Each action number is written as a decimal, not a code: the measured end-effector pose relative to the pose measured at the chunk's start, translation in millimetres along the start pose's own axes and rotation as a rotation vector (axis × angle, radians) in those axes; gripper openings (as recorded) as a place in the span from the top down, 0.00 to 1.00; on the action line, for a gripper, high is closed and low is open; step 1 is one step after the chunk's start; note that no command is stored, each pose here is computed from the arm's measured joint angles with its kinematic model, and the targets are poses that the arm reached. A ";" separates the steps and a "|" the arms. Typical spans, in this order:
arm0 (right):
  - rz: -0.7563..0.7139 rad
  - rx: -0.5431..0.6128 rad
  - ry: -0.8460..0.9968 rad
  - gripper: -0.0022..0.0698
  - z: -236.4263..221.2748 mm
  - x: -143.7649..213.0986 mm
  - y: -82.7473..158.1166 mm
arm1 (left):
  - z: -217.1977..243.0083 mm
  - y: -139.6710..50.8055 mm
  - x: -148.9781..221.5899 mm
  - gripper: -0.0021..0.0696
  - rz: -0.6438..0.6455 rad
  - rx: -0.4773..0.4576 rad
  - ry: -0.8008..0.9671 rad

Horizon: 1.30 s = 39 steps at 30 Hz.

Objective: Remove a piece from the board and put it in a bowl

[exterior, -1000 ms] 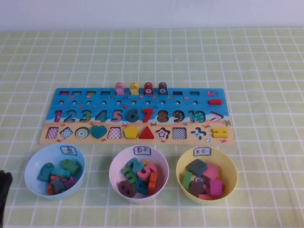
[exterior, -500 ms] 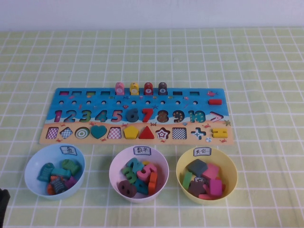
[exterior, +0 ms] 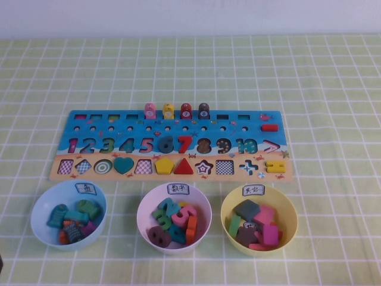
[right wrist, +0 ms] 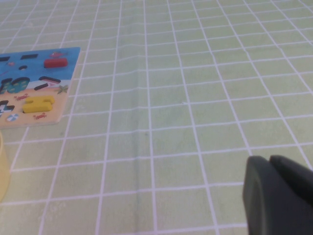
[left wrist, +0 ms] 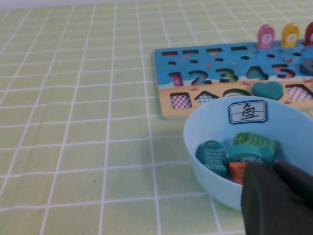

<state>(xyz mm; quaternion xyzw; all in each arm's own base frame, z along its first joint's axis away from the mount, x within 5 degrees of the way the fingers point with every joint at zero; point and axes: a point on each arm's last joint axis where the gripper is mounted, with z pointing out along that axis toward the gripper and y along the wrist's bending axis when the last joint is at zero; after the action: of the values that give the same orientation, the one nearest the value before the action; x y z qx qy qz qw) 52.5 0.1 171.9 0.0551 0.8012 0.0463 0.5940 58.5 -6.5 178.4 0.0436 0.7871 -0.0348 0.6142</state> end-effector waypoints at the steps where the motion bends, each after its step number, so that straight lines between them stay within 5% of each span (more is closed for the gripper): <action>1: 0.000 0.000 0.000 0.99 0.0 0.0 0.0 | -0.8 0.5 0.7 0.98 -0.001 -0.009 0.001; 39: 0.000 0.000 0.000 0.99 0.0 0.0 0.0 | -4.4 -0.6 7.8 0.98 0.039 -0.001 0.050</action>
<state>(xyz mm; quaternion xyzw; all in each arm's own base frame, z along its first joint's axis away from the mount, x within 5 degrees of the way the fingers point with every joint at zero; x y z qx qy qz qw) 52.5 0.1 171.9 0.0551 0.8012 0.0463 0.5940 52.4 -6.5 172.0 0.0595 0.8013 -0.0216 0.5948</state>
